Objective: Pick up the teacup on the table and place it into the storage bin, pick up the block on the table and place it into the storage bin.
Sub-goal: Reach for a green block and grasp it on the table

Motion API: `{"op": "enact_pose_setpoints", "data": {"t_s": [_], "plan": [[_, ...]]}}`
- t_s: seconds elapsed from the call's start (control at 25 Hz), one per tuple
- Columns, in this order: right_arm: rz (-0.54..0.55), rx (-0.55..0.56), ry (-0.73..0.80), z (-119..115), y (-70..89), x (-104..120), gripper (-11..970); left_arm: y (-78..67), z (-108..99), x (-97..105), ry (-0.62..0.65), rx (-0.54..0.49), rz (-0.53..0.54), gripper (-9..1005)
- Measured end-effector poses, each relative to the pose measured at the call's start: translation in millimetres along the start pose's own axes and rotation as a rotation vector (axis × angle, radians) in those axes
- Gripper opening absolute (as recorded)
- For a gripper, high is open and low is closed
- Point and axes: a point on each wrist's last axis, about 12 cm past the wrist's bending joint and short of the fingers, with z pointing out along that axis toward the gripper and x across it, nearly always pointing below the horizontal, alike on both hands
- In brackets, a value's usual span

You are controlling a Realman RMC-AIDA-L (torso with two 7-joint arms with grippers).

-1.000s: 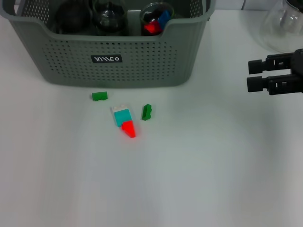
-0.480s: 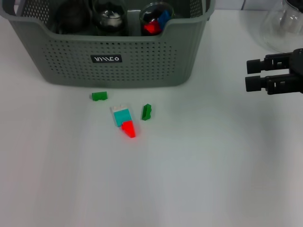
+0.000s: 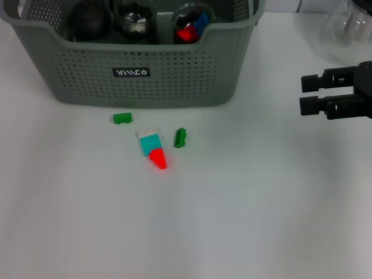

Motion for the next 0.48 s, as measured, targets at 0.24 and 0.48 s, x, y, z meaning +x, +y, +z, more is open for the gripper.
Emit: {"op": "enact_pose_setpoints", "data": {"t_s": [0.24,0.48], "plan": [[-0.011,-0.001,-0.006,0.6,-0.5,0.6,706,-25.1,-45.9,27.4,-0.054,0.333,0.137,803],[-0.008,-0.006,-0.010,2.2,-1.1,0.8,706,-45.2,-52.3,80.9,0.124,0.561,0.228,800]]}}
